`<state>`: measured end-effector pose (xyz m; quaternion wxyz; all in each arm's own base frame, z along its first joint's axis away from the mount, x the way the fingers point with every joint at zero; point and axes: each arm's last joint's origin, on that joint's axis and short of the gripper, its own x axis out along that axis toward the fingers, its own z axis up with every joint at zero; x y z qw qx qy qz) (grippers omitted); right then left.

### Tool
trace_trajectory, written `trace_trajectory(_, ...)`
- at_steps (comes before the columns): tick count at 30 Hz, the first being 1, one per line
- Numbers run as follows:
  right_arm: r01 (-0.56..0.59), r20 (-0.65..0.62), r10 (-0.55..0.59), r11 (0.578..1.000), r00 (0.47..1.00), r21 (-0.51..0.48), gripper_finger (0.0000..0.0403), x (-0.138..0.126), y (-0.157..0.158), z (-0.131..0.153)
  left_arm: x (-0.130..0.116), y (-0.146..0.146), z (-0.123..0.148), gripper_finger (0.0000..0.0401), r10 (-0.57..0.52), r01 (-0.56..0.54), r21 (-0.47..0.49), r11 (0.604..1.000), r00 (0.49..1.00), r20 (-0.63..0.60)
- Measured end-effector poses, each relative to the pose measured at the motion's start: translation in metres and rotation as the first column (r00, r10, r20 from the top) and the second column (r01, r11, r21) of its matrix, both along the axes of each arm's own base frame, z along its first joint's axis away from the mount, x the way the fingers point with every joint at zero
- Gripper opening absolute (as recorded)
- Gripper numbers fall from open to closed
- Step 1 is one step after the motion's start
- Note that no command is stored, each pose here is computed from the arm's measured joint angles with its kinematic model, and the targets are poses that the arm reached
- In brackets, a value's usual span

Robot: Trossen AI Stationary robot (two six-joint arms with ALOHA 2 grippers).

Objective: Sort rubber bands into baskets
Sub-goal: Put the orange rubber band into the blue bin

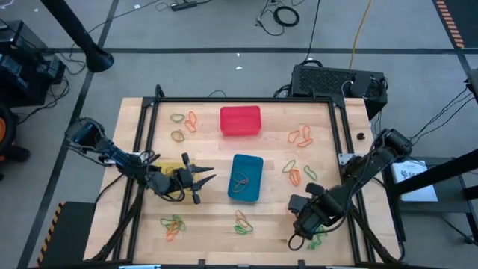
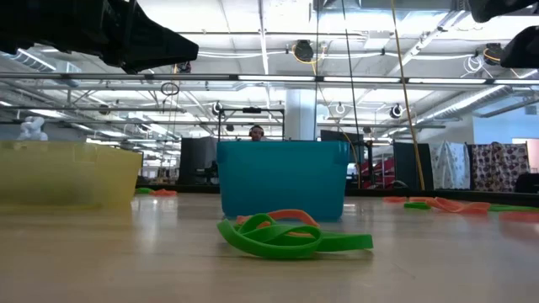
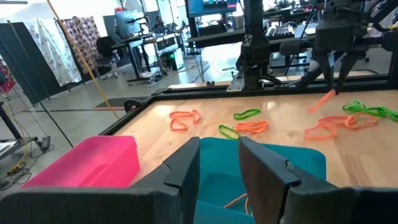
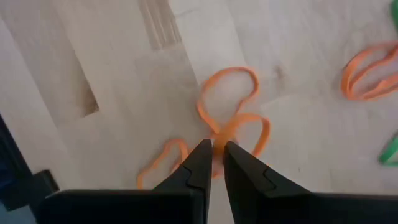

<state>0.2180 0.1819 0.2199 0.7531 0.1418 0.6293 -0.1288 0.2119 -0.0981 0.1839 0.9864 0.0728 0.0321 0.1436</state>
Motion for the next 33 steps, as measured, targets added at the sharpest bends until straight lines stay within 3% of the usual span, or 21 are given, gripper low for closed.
trace_trajectory(9,-0.001,0.028,0.002,1.000,1.000,-0.025,0.0039,0.002,0.000,-0.003,0.000,0.000,0.000,0.0118,0.000,0.000,0.000,1.000,1.000,0.000)
trace_trajectory(19,-0.029,0.090,0.026,0.999,0.996,0.033,0.0042,0.001,0.000,-0.035,0.000,0.000,0.000,0.0118,0.000,0.000,0.000,1.000,1.000,0.000)
trace_trajectory(25,-0.040,0.156,0.037,0.999,0.987,0.015,0.0080,0.005,-0.001,-0.038,0.000,0.000,0.000,0.0118,0.000,0.000,0.000,1.000,1.000,0.000)
trace_trajectory(33,-0.042,0.121,0.044,0.999,0.992,-0.015,0.0138,-0.003,-0.011,-0.058,0.000,0.000,0.000,0.0118,0.000,0.000,0.000,1.000,1.000,0.000)
